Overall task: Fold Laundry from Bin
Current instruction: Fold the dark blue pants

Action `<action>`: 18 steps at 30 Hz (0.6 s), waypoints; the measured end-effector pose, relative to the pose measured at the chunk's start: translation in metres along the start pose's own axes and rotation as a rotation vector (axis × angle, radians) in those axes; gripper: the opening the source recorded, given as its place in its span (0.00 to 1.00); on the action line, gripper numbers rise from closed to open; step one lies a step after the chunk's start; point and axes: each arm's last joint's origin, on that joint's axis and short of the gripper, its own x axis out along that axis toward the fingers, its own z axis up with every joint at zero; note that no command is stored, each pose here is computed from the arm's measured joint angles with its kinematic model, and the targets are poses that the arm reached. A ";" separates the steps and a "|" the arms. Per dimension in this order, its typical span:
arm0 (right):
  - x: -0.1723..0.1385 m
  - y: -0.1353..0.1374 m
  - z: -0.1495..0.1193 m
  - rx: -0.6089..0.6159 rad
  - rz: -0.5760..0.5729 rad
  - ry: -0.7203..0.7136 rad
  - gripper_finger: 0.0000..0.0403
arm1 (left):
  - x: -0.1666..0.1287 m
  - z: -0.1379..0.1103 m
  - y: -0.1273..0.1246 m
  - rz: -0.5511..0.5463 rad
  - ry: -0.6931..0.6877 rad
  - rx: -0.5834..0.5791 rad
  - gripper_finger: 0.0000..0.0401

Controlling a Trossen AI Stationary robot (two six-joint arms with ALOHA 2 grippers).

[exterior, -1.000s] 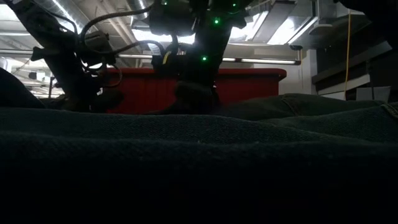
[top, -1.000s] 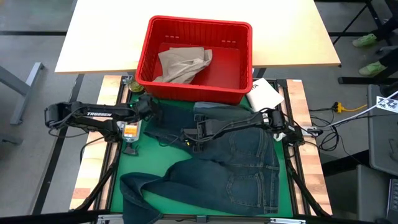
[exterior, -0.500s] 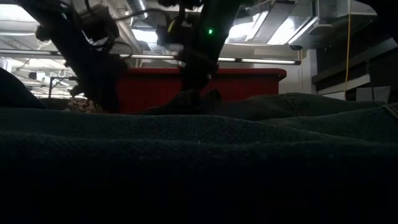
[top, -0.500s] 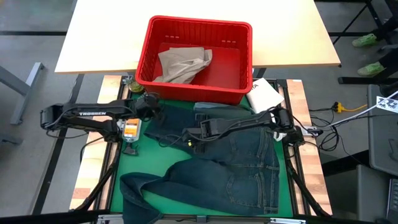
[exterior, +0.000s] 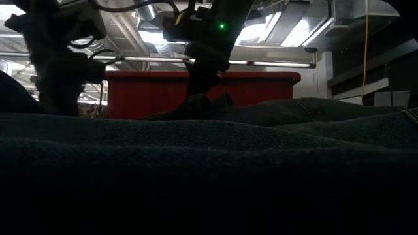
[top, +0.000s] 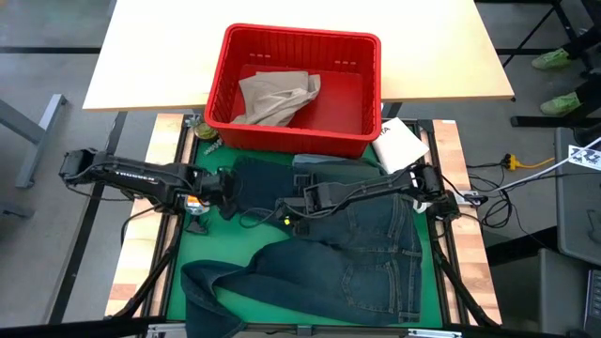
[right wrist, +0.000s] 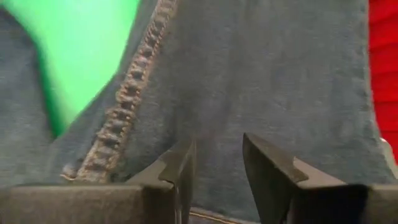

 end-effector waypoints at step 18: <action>0.027 0.055 -0.014 -0.116 0.081 0.087 0.33 | 0.026 -0.047 0.010 0.054 0.122 -0.004 0.01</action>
